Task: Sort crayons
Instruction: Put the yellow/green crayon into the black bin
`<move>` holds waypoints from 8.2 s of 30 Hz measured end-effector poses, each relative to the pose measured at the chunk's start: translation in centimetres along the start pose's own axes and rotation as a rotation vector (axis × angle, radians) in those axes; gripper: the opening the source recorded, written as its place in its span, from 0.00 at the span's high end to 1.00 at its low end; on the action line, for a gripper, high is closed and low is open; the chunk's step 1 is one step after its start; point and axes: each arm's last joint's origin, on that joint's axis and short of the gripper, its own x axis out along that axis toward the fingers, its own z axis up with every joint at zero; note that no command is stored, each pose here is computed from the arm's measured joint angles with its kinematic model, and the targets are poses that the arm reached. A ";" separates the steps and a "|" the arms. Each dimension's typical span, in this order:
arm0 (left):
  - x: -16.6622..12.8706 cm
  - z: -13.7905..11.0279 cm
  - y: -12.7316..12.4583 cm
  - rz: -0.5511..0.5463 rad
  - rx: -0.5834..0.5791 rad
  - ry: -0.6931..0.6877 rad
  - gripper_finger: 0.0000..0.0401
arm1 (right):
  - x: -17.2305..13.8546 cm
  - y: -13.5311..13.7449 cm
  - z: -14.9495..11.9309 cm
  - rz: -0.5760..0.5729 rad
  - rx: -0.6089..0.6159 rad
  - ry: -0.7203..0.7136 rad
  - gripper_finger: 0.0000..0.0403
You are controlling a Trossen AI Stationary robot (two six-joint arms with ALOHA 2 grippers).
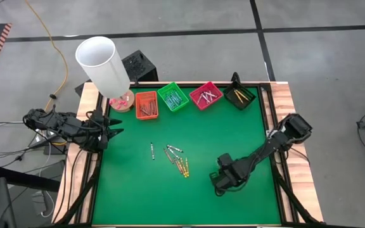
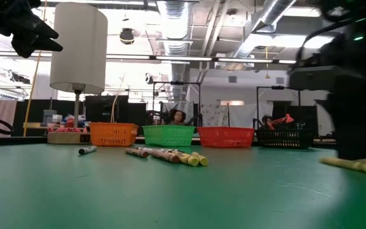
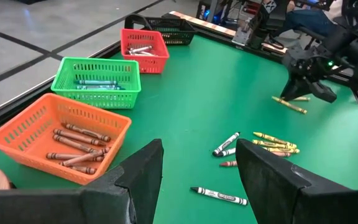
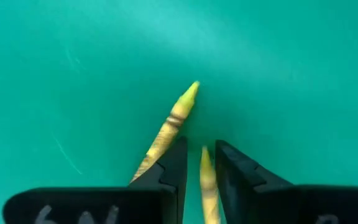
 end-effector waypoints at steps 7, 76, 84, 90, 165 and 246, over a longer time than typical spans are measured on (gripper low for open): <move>0.0 0.0 0.0 0.000 0.000 0.000 0.52 | 0.6 1.2 2.5 0.075 -0.118 -0.079 0.78; 0.0 0.0 0.0 0.000 0.000 0.000 0.52 | -1.4 0.9 -3.0 0.038 -0.367 0.202 0.82; 0.0 0.0 0.0 0.000 0.000 0.000 0.52 | -1.5 0.9 -3.0 0.039 -0.366 0.202 0.98; 0.0 0.0 0.0 0.000 0.000 0.000 0.52 | -1.4 1.0 -2.8 0.039 -0.352 0.201 0.99; 0.0 0.0 0.1 0.033 0.001 -0.011 0.52 | -1.8 -20.3 33.1 -0.264 -0.127 -0.172 1.00; 0.0 0.0 0.1 0.032 -0.008 -0.010 0.52 | -2.6 7.0 9.1 0.596 -0.439 -0.231 0.80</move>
